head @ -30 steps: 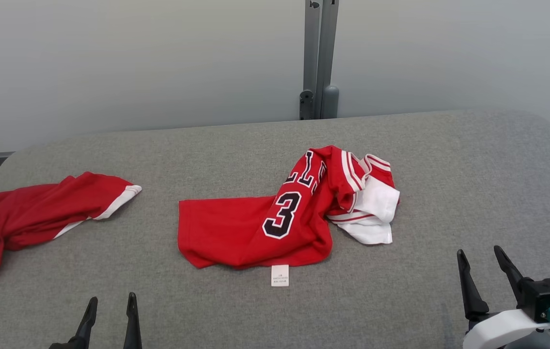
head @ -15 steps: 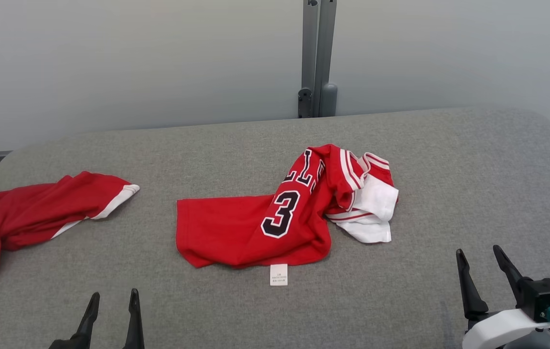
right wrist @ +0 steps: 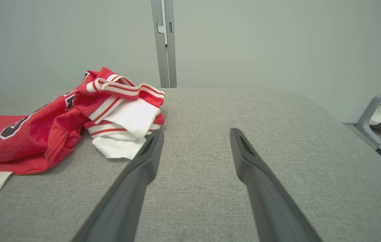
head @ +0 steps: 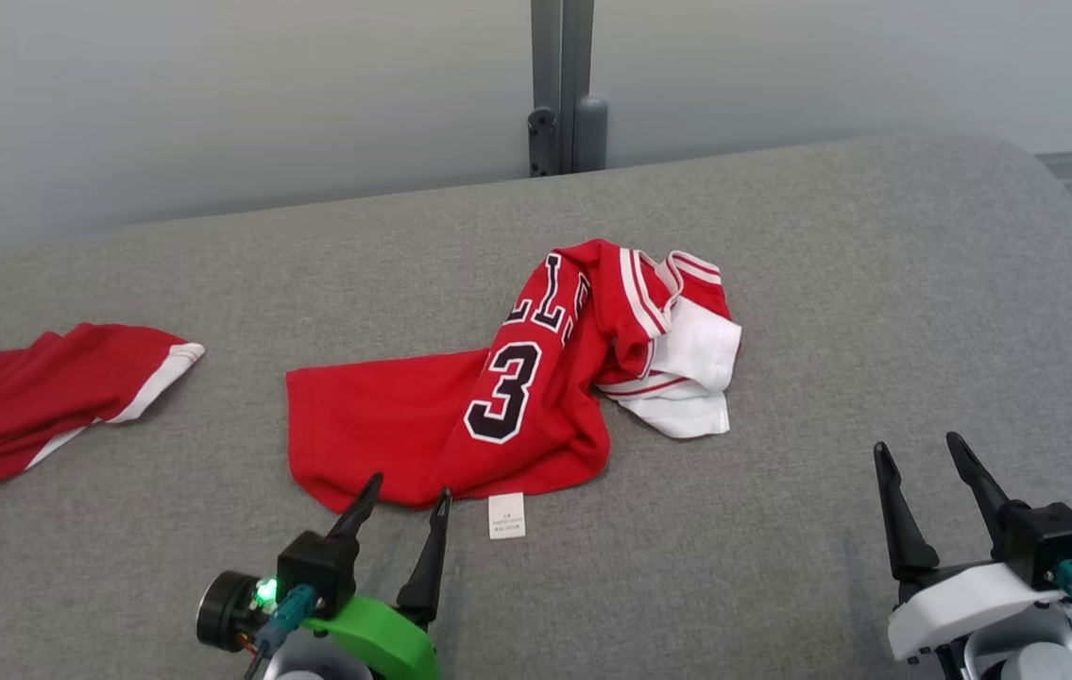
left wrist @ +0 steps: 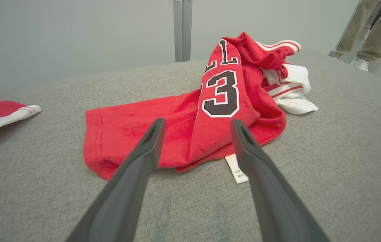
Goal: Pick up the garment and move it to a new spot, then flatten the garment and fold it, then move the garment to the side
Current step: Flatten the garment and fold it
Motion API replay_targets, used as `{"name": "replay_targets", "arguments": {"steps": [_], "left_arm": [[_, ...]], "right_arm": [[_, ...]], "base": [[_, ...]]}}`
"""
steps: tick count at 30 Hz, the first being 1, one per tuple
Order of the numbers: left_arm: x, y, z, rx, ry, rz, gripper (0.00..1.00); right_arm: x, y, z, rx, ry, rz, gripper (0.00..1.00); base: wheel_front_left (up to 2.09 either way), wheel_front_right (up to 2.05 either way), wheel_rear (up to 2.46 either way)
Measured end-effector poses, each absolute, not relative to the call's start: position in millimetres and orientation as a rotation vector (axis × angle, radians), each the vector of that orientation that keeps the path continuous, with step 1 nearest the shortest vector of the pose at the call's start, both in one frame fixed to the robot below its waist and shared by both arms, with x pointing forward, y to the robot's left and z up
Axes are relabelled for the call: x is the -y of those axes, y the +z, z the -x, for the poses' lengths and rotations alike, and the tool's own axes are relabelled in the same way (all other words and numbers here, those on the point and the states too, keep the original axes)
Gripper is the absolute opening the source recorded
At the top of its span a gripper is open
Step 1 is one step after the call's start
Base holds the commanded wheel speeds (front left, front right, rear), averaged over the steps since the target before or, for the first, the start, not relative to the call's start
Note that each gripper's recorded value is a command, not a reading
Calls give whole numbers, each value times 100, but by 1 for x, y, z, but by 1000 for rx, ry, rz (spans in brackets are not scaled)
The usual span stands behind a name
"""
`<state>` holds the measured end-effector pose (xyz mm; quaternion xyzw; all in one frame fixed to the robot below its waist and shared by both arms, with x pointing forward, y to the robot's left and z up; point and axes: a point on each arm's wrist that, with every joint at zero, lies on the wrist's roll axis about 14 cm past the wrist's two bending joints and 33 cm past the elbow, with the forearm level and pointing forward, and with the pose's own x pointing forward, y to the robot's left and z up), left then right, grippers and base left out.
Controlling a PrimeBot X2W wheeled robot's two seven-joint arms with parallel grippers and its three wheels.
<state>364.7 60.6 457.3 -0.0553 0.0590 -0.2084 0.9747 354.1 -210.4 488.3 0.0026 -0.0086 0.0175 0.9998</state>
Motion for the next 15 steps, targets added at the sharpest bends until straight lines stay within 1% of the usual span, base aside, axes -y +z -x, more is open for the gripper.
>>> {"name": "replay_targets", "arguments": {"steps": [7,12,13,14,15], "left_arm": [[-42,427,-388,-217,-483,77,100],[-37,400,-392,-300,-511,48,100],[-35,398,-392,-305,-518,46,86],[-33,395,-393,-313,-524,44,42],[-32,394,-394,-319,-528,40,3]], "right_arm": [[227,483,-358,-2,-16,-7,100],[242,477,-351,-24,-65,-4,100],[245,476,-350,-28,-74,-4,100],[247,474,-349,-32,-82,-4,100],[249,473,-348,-36,-88,-4,100]], "base": [[0,0,0],[0,0,0],[0,0,0],[0,0,0],[0,0,0]]}}
